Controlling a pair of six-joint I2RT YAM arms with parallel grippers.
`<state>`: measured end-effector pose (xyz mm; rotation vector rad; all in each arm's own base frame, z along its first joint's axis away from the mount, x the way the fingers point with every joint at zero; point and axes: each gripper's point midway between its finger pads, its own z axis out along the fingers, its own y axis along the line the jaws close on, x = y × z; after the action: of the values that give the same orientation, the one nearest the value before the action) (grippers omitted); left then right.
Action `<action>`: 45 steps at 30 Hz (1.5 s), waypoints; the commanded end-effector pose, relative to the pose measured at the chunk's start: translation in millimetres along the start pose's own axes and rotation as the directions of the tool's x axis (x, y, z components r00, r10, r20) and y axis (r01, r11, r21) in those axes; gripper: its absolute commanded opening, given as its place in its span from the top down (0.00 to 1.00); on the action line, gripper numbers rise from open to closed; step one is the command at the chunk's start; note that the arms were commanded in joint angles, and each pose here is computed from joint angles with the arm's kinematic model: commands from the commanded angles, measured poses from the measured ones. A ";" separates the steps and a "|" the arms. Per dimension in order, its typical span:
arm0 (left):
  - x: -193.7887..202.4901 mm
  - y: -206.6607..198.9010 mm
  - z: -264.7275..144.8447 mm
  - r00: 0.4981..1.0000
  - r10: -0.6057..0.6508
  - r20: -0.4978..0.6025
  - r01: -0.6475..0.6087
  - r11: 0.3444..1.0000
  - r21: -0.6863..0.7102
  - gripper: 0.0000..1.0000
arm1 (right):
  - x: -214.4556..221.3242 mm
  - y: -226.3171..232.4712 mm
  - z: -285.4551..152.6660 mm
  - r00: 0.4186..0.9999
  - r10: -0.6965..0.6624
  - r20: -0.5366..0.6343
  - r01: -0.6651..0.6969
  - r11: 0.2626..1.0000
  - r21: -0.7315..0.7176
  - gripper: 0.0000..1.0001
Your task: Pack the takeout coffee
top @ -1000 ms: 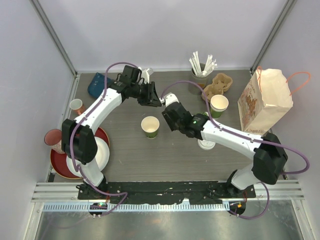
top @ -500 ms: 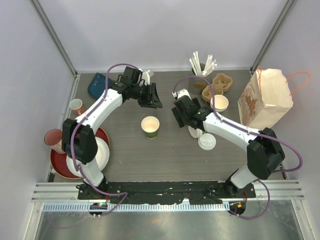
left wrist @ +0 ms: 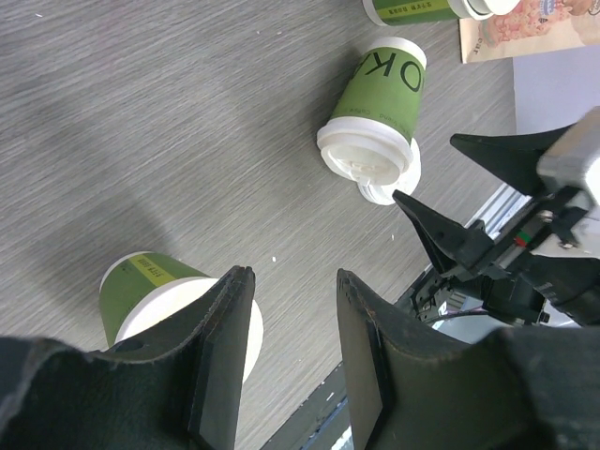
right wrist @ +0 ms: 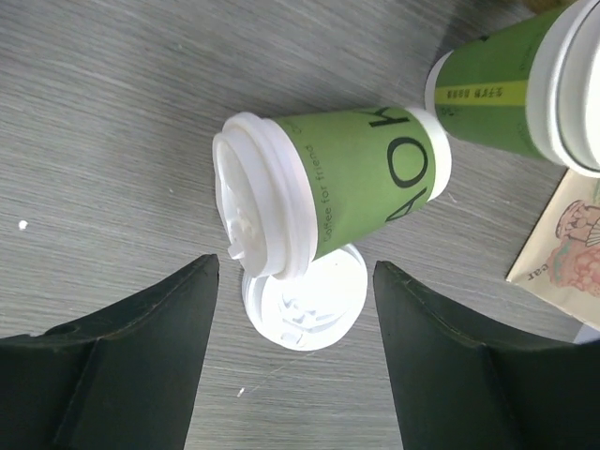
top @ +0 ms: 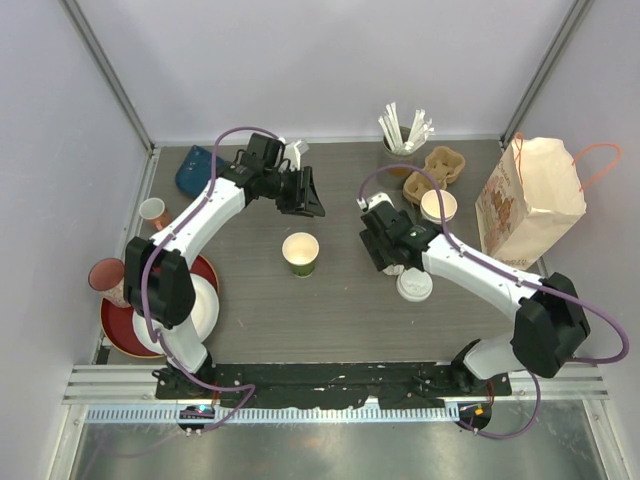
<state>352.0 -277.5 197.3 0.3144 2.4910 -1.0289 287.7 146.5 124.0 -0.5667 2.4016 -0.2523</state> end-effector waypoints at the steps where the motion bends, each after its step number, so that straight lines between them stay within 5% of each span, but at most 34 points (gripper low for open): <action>1: -7.3 -15.5 -9.6 0.999 0.036 0.031 -0.037 0.998 0.046 0.55 | 6.2 -2.4 13.1 1.000 0.015 -0.007 -0.014 1.000 0.015 0.31; 20: -8.6 -22.9 -17.5 0.998 0.047 0.049 -0.050 0.997 0.059 0.55 | 6.4 2.5 23.6 0.997 0.053 -0.047 -0.055 0.998 -0.022 0.75; 33: -9.1 -22.1 -17.8 0.997 0.055 0.046 -0.058 0.997 0.056 0.55 | -27.3 -4.6 -14.2 0.975 0.222 0.010 -0.219 0.968 -0.124 0.86; 39: -14.6 -24.8 -25.7 0.995 0.079 0.061 -0.082 0.995 0.048 0.55 | -50.5 3.5 -41.8 0.928 0.374 -0.005 -0.349 0.862 -0.366 0.89; 45: -21.1 -26.6 -33.3 0.990 0.100 0.100 -0.104 0.994 0.034 0.54 | -64.8 18.8 -64.2 0.866 0.489 -0.104 -0.443 0.654 -0.613 0.91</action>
<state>350.3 -276.5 201.3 0.3472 2.4752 -1.0287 296.5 158.4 166.1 -0.1886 2.5080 0.4197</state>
